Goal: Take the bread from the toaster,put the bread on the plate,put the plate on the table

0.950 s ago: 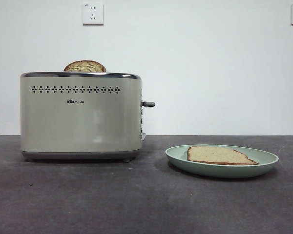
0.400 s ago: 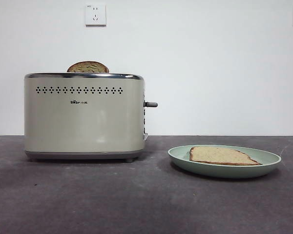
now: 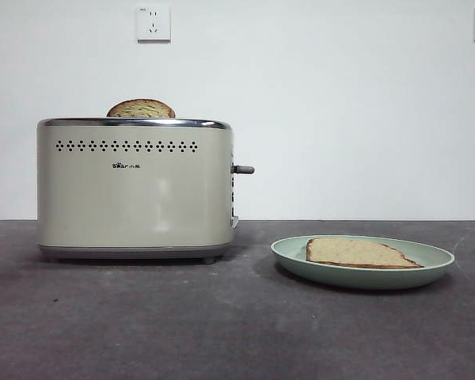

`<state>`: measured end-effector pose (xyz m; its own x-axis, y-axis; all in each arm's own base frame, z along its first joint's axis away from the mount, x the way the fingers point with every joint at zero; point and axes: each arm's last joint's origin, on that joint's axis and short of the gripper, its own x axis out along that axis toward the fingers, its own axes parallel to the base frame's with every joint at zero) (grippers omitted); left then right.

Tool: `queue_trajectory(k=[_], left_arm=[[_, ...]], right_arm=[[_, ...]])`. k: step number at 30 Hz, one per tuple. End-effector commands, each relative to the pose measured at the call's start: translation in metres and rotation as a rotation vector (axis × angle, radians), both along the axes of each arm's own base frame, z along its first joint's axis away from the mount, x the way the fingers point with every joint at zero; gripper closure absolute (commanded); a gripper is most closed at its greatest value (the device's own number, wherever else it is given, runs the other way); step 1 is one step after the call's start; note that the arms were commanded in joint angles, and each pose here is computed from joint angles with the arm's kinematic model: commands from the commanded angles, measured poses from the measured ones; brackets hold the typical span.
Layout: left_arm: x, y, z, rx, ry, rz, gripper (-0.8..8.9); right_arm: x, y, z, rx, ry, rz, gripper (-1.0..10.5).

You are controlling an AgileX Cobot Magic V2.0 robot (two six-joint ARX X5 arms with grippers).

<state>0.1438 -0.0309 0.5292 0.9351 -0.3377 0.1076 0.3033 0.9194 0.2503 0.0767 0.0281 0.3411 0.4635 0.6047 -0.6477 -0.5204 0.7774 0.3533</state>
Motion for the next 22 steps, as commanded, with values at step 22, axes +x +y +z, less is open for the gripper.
queue_trajectory(k=[22], left_arm=[[-0.05,0.034,-0.27,-0.112,0.078,0.26,8.17]], right_arm=[[0.0,0.0,0.001,-0.004,-0.01,0.004,9.6]])
